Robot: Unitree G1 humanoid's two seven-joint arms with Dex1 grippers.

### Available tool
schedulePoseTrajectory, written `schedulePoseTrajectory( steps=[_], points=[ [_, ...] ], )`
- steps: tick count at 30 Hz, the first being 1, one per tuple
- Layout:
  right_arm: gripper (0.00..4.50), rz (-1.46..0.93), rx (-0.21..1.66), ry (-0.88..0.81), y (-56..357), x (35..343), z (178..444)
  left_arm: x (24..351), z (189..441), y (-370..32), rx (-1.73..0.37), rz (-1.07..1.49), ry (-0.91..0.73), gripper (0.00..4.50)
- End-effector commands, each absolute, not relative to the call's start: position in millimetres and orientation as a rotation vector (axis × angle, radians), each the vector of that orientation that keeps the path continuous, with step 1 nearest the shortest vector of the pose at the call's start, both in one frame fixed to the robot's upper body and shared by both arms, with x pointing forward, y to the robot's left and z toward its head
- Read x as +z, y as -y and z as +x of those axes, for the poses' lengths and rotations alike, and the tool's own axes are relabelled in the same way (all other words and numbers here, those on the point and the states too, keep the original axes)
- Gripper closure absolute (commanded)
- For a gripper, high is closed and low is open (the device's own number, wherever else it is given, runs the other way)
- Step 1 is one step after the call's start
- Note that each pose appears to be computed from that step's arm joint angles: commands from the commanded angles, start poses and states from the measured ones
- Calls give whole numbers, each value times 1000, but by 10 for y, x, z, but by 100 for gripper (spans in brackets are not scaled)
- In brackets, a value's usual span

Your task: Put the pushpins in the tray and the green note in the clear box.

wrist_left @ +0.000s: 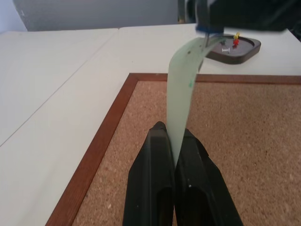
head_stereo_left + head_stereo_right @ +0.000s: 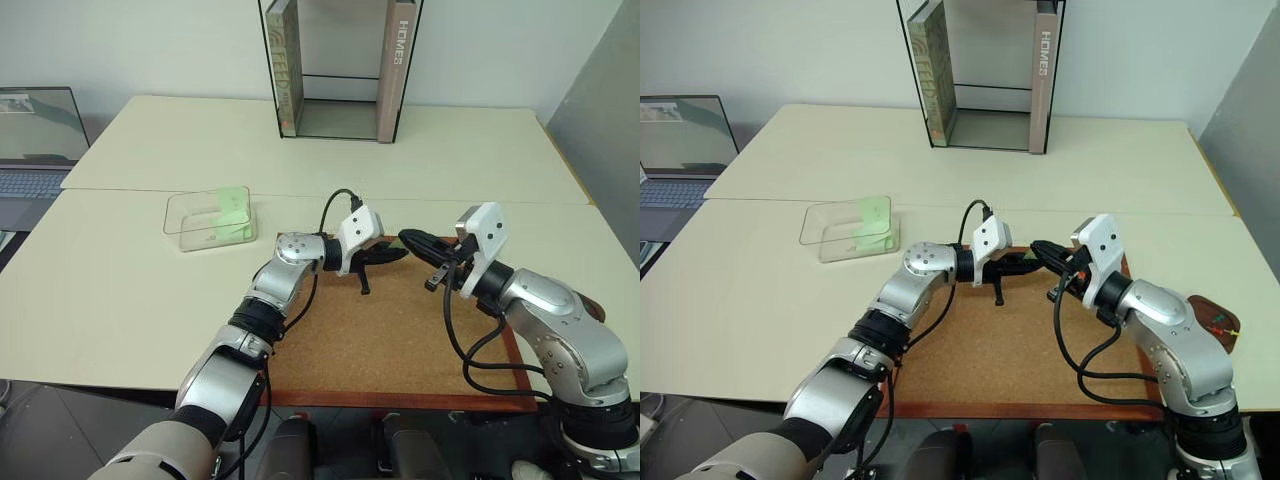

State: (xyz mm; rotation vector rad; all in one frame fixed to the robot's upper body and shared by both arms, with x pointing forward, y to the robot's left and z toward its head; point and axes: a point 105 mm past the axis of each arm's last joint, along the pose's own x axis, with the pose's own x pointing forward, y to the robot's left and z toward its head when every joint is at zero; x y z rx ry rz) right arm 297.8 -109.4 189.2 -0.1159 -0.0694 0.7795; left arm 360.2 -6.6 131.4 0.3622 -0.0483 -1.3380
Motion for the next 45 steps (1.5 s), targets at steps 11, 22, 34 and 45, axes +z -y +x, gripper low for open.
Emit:
schedulePoseTrajectory(
  steps=[11,22,34,45],
  points=[
    [450,-36,416,78,2107,2096,2752,1380,3426,134,-1312,439,132,441],
    [450,-200,-41,-223,3322,1542,2435,1482,3133,99,-1304,535,206,441],
    [390,-174,-31,-373,3418,1168,2497,1436,3071,185,-1323,545,215,450],
    [122,-163,-9,-400,3369,1077,2556,1428,3092,168,-1313,553,212,450]
  ],
)
